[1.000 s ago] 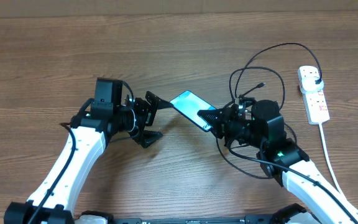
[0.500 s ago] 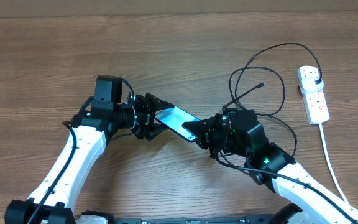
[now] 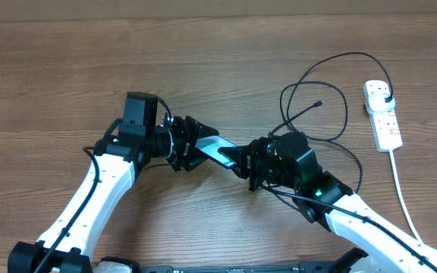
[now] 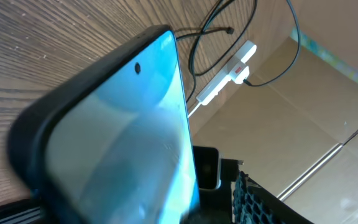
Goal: Plug charger to phone and switch on socket
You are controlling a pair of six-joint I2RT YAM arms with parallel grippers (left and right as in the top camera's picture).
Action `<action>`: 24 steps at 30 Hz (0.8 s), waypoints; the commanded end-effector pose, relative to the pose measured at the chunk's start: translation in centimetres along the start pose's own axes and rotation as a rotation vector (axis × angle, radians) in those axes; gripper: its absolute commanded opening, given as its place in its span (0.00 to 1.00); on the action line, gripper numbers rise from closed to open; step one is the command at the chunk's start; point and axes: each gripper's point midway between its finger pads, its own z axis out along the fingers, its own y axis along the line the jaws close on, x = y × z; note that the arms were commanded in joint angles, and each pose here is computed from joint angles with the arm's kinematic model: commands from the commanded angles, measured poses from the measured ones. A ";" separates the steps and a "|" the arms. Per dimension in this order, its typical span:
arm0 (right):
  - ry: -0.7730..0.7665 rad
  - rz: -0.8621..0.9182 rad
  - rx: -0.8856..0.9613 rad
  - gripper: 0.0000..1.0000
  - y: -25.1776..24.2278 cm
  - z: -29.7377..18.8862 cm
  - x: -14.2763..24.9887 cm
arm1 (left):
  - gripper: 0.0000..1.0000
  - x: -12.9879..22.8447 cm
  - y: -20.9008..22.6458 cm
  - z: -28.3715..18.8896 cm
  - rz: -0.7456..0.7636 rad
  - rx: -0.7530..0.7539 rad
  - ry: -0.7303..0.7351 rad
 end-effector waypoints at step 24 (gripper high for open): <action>0.097 0.111 -0.036 0.38 1.3 0.3 3.1 | 0.04 -1.4 -1.9 0.3 -0.040 0.064 -0.075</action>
